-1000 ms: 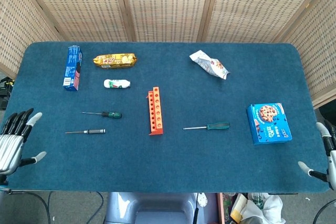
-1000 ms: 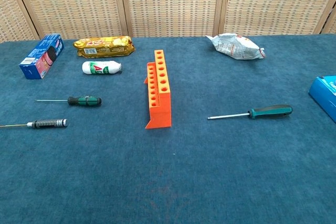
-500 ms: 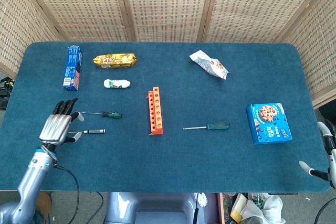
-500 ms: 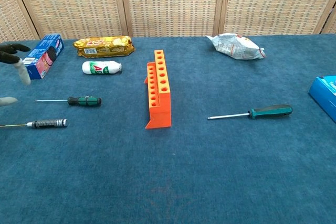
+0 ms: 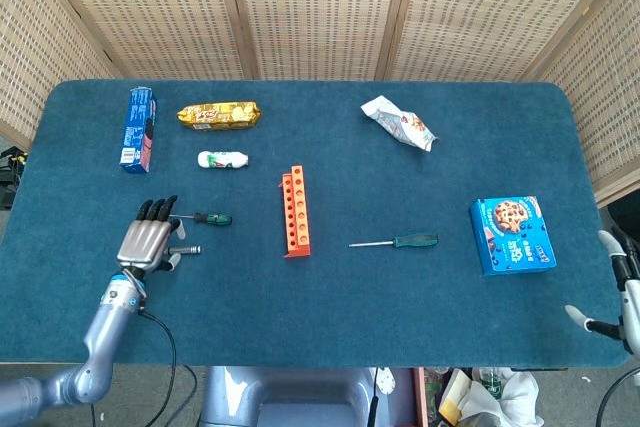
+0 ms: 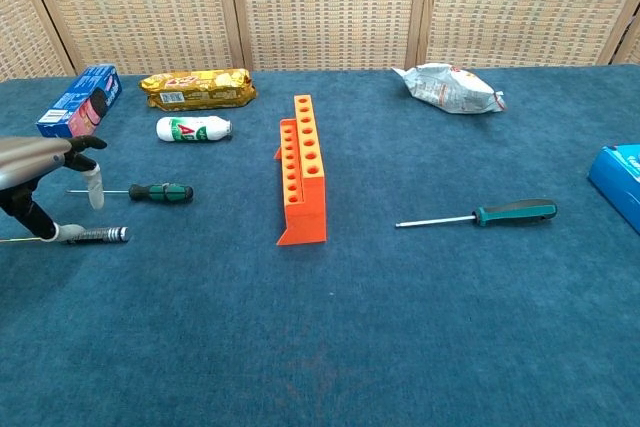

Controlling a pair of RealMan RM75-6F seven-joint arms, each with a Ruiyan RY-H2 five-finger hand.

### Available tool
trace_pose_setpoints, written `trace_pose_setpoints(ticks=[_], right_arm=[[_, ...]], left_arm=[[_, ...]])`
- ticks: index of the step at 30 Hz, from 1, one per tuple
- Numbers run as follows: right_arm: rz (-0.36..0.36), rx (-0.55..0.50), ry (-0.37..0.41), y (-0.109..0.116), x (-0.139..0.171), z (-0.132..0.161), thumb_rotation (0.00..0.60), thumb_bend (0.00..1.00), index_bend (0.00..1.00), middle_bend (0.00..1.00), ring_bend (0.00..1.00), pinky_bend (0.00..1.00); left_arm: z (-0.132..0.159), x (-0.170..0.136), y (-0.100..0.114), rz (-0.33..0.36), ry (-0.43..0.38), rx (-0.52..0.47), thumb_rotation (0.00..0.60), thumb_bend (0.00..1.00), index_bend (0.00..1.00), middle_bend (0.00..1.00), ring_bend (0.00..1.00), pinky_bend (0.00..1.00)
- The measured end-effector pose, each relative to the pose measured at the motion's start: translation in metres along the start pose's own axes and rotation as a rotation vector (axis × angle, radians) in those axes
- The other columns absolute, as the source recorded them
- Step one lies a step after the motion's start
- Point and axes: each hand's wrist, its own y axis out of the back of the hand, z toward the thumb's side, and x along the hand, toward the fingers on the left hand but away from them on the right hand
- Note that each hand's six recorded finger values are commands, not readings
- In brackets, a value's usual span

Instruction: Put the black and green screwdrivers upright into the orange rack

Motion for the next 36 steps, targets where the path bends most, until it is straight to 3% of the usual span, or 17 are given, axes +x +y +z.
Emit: trace_pose_setpoints(ticks=[10, 36], right_arm=[[0.007, -0.002, -0.006, -0.002, -0.002, -0.001, 0.6, 0.0, 0.0, 0.0, 0.0, 0.0], [0.016, -0.029, -0.026, -0.001, -0.007, -0.009, 0.6, 0.0, 0.0, 0.0, 0.0, 0.0]], left_arm=[[0.008, 0.012, -0.013, -0.028, 0.009, 0.019, 0.6, 0.31, 0.48, 0.0, 0.0, 0.0], [0.022, 0.021, -0.024, -0.054, 0.036, 0.02, 0.6, 0.31, 0.49, 0.0, 0.0, 0.0]])
